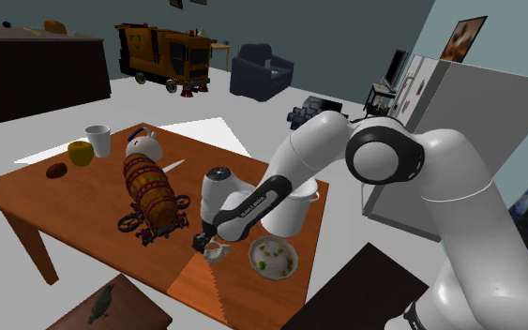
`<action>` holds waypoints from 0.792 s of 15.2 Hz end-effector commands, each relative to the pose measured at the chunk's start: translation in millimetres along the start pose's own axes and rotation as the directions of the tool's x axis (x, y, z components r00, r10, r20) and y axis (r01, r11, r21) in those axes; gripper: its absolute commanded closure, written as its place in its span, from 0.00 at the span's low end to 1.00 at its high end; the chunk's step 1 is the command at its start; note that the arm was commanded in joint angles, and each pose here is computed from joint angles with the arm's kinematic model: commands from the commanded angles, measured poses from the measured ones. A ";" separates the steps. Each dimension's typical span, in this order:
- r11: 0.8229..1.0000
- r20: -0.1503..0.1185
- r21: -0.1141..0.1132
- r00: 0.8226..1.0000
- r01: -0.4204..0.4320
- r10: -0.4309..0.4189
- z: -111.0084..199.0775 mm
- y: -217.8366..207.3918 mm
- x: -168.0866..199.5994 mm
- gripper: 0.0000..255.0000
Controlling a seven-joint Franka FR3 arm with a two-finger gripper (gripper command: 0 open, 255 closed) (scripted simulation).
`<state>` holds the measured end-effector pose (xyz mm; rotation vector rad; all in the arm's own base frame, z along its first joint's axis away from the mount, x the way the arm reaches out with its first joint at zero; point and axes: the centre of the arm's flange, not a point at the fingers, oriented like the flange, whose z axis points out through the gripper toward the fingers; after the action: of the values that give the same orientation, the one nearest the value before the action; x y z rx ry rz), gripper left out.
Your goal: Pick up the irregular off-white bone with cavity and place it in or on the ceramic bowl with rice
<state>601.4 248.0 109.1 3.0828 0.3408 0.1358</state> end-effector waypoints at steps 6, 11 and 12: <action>0.830 -0.038 -0.263 0.854 0.492 -0.519 12.2 -40.6 -52.6 0.00; 0.830 -0.038 -0.263 0.854 0.492 -0.519 40.6 -34.5 -47.7 0.00; 0.830 -0.038 -0.263 0.854 0.492 -0.519 40.6 -34.5 -47.7 0.00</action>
<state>550.0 270.4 67.7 2.6352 1.0452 0.2975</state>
